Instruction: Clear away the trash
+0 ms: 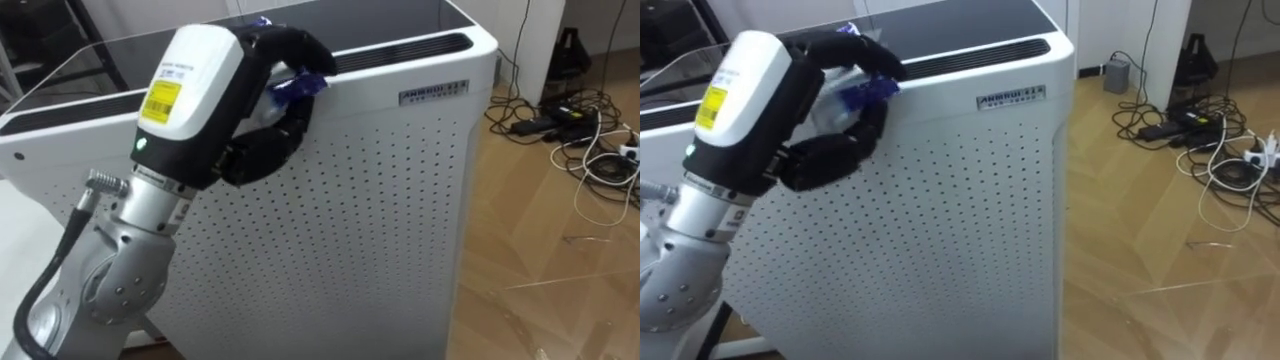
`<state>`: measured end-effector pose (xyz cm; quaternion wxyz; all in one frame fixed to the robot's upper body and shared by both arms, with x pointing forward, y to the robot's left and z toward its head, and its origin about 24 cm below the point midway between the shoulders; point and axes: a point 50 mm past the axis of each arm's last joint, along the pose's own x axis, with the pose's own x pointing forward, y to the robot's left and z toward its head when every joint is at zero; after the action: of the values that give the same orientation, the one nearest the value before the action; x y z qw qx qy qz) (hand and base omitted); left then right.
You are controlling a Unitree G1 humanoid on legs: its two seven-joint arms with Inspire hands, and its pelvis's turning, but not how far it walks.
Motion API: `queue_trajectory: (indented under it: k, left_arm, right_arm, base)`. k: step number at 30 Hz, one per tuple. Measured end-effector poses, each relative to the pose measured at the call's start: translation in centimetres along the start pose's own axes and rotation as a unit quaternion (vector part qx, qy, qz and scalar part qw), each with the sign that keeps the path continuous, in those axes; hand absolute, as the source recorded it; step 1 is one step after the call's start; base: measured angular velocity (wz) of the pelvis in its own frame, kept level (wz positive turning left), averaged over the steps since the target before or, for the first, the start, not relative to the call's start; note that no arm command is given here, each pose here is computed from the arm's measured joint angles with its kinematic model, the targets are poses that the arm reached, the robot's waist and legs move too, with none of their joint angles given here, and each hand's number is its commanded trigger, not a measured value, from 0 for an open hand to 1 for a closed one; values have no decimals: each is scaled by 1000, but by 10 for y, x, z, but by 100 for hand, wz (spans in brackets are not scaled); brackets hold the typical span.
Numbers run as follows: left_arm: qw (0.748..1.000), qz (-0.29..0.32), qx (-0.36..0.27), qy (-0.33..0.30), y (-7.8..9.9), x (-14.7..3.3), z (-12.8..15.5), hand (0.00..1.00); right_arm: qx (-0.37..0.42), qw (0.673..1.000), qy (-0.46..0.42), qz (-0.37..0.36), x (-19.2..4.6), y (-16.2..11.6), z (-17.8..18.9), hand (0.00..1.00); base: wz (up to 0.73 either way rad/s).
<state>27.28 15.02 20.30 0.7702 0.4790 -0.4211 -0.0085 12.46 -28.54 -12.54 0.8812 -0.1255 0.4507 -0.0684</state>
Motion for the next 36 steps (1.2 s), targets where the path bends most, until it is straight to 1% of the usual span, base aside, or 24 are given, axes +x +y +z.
queue_trajectory:
  k: [4,12,16,23,27,29,31,32,33,35,36]
  left_arm:
    - [1000,11,9,-3,5,5,0,100]
    - [1000,16,16,-1,5,5,0,100]
    - [999,16,34,-3,5,5,1,100]
    - [1000,27,12,-9,5,4,2,100]
    - [999,36,-30,-15,5,4,6,100]
    - [996,40,-72,-15,6,2,8,100]
    - [994,43,-100,-17,7,-1,12,100]
    - [992,41,-121,-19,4,-2,15,100]
    - [990,38,-136,-18,2,-3,16,100]
    - [983,55,-174,-1,7,-10,11,100]
    - [982,56,-182,2,7,-10,11,100]
  right_arm:
    - [-2,1000,0,-5,0,-2,0,100]
    - [-5,1000,-10,-4,-1,-1,3,100]
    - [-9,1000,-18,-3,-1,1,8,100]
    - [-15,999,-44,-3,0,3,20,100]
    - [-2,999,-53,-3,0,5,24,100]
    - [1,998,-66,-4,0,7,30,100]
    - [1,997,-76,-2,0,9,35,100]
    - [2,997,-78,-4,0,9,36,100]
    - [4,997,-79,-3,0,11,36,100]
    - [-6,992,-121,19,-1,25,56,100]
    - [-7,991,-130,20,-3,27,57,100]
  base:
    - [-2]
    - [-1]
    - [0]
    - [0]
    - [2]
    - [9]
    - [6]
    - [0]
    - [-47]
    - [-36]
    - [48]
